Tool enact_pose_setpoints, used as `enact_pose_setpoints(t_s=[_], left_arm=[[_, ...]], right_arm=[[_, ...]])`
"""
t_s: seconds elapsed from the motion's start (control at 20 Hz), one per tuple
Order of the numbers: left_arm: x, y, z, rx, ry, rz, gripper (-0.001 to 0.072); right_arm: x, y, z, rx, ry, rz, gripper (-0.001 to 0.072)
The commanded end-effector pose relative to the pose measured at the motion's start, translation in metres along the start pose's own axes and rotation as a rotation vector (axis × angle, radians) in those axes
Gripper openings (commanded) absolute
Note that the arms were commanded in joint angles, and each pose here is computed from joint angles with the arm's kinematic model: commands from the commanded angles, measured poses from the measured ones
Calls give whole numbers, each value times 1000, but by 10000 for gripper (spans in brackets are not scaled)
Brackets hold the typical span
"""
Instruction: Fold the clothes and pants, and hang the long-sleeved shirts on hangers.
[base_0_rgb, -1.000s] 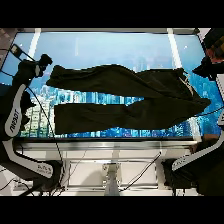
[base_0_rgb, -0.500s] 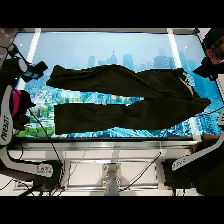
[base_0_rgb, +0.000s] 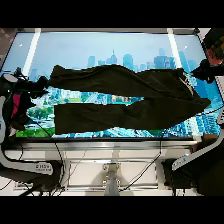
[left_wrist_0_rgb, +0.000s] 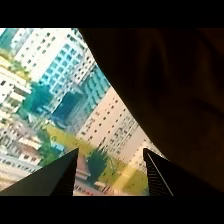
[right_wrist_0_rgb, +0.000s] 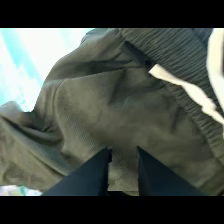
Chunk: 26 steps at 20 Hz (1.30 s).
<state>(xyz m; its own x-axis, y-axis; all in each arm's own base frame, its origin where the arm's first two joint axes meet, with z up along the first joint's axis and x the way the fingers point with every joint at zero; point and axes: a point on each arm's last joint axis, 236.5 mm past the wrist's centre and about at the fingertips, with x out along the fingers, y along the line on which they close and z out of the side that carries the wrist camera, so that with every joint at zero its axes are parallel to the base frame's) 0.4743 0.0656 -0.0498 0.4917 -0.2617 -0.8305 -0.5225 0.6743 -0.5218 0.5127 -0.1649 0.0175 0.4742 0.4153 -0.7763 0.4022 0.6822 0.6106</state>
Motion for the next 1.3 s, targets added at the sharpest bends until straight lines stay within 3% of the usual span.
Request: enact_pose_setpoints(t_s=[0.0, 0.15, 0.25, 0.3, 0.5, 0.65, 0.7, 0.75, 0.8, 0.85, 1.05, 1.1, 1.15, 1.25], left_arm=[[10, -12, 24, -157, -94, -114, 478], [26, -19, 28, -288, -87, -189, 478], [39, -17, 28, -321, -90, -191, 477], [43, -16, 29, -327, -99, -189, 476], [51, -15, 30, -328, -114, -179, 456], [51, -14, 33, -329, -128, -178, 340], [51, -15, 34, -329, -133, -178, 337], [51, -16, 34, -327, -137, -178, 286], [52, -18, 32, -321, -134, -178, 167], [53, -18, 33, -319, -139, -176, 150], [70, -19, 20, -311, -108, -162, 167], [75, -20, 16, -308, -99, -159, 256], [77, -19, 14, -307, -95, -154, 423], [81, -16, 12, -311, -88, -149, 465]], right_arm=[[10, 4, -5, 13, 32, 34, 214], [17, 3, -7, -10, 46, 34, 220], [19, 3, -5, -10, 34, 35, 364], [18, 4, -4, -11, 31, 36, 384], [18, 4, -3, -10, 26, 36, 384], [18, 5, -2, -10, 21, 40, 384], [18, 5, 2, -10, 7, 39, 384], [18, 4, 6, -9, -10, 38, 384], [18, 4, 13, -8, -42, 37, 384], [17, 4, 21, -8, -72, 35, 384], [15, -1, 40, -10, -156, 14, 385], [15, -1, 40, -10, -153, 14, 385], [15, -1, 38, -10, -147, 14, 385], [16, -1, 34, -10, -131, 14, 385]])
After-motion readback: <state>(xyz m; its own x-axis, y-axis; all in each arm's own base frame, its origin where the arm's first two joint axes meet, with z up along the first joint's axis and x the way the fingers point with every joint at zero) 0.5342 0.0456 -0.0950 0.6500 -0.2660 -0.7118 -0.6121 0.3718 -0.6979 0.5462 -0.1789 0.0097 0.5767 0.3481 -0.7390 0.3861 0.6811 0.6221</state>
